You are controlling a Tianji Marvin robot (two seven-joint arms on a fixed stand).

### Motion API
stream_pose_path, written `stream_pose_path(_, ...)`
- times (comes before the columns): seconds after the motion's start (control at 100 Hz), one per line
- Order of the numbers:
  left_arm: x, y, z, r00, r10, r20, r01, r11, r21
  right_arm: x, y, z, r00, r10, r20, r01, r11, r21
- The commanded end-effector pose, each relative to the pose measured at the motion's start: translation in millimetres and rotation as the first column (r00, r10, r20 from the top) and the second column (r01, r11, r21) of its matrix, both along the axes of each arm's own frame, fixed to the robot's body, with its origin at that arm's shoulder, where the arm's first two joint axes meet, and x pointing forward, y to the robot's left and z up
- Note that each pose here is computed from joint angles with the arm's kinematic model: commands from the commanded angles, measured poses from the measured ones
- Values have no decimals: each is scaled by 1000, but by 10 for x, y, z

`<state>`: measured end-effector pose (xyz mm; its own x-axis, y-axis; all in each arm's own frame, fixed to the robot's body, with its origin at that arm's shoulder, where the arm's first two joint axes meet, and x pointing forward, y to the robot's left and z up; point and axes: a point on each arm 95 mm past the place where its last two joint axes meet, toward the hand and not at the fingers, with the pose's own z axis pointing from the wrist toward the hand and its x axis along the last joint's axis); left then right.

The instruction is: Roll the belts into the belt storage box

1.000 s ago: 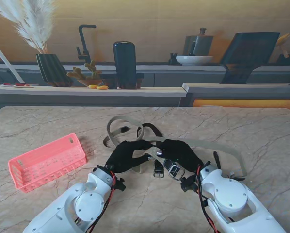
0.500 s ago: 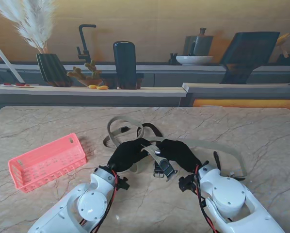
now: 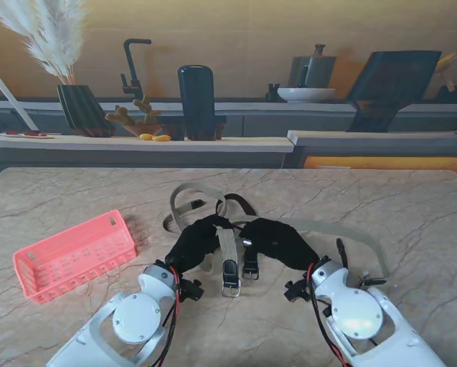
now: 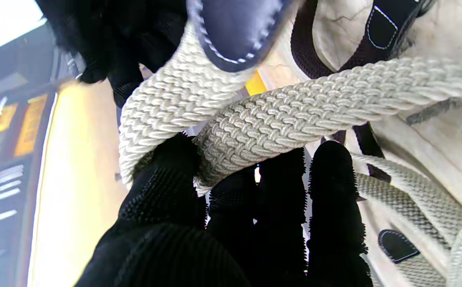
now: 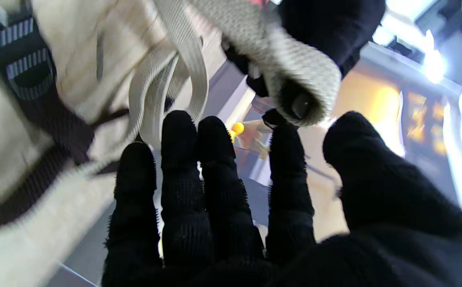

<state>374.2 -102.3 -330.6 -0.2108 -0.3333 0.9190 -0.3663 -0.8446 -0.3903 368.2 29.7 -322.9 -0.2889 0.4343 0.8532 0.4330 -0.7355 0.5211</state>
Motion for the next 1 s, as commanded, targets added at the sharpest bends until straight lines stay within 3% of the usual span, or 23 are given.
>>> stream_pose_path(0.0,-45,-20,14,1000,5,-20,-6,1000,-16,60,-11,8,997,14,76,-10,999,-52)
stream_pose_path(0.06,-58,-20,18,998,3,-58,-6,999,-52,96,-32,6,981,39,192,-12,990,-142)
stream_pose_path(0.13,-79,-29,23,994,-1,-109,-10,995,-104,136,-59,-1,948,72,311,4,972,-235)
stream_pose_path(0.23,-94,-44,25,986,1,-165,-26,988,-152,175,-48,-12,910,94,404,26,959,-281)
stream_pose_path(0.41,-104,-62,22,966,27,-258,-80,977,-197,221,24,-29,862,109,494,43,957,-287)
stream_pose_path(0.59,-138,-83,38,921,29,-389,-151,946,-287,229,108,-21,810,189,556,9,942,-334)
stream_pose_path(0.76,-143,-91,37,891,13,-455,-173,934,-313,241,166,-40,757,246,606,-8,930,-367)
stream_pose_path(0.86,-139,-102,31,878,5,-478,-182,929,-323,244,194,-55,740,265,618,-22,928,-372)
stream_pose_path(0.99,-134,-115,26,859,-1,-512,-204,916,-346,239,215,-73,733,281,619,-40,927,-373)
